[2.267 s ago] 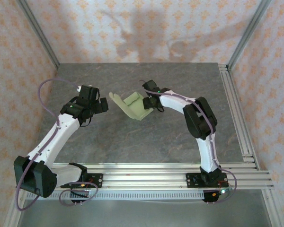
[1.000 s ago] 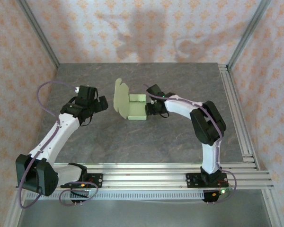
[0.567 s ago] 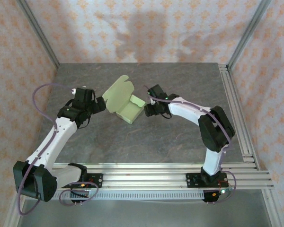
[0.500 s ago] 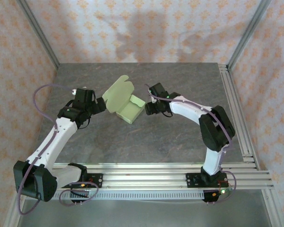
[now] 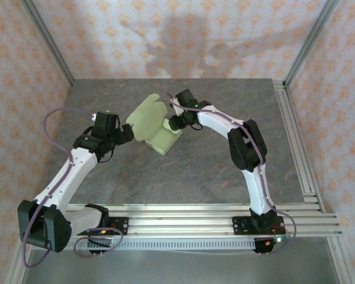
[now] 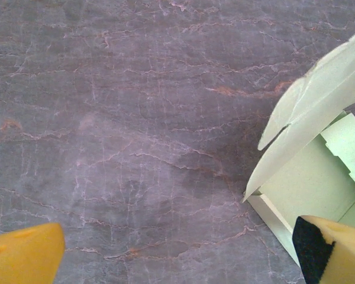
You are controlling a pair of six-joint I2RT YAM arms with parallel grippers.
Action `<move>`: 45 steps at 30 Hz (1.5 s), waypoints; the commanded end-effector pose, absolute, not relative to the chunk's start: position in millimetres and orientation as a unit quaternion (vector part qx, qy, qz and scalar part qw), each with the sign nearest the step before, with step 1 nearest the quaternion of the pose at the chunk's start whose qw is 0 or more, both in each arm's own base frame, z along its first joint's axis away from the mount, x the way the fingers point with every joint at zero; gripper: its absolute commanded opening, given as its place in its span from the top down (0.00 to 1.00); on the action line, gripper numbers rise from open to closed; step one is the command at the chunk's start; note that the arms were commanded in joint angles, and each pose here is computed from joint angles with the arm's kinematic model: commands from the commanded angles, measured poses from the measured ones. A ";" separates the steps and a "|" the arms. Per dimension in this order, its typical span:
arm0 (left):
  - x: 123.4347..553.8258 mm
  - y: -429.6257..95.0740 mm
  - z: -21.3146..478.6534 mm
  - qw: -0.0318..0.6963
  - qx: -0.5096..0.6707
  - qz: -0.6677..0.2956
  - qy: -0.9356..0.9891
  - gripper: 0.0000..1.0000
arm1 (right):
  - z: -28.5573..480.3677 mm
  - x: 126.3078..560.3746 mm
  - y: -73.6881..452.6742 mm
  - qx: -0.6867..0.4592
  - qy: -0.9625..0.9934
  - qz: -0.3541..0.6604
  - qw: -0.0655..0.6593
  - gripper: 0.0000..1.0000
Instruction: Fold the paper box
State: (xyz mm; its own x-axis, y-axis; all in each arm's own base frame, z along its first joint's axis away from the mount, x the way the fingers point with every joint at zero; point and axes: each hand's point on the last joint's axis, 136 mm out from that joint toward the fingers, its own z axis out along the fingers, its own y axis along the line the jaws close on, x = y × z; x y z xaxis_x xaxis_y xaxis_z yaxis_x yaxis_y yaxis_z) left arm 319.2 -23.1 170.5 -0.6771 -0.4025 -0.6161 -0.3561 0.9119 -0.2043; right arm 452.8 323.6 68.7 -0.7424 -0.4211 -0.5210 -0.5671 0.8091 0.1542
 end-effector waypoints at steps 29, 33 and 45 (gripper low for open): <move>328.7 -19.0 158.3 0.352 -0.235 -0.039 0.905 0.00 | 80.6 414.5 235.3 -0.121 0.933 0.022 0.338 0.87; 330.5 -22.9 159.7 0.358 -0.233 -0.053 0.903 0.00 | 71.7 395.8 230.7 -0.117 0.936 0.030 0.331 0.84; 328.5 -25.6 151.4 0.347 -0.229 -0.056 0.908 0.00 | 87.6 395.9 223.8 -0.102 0.938 0.057 0.325 0.60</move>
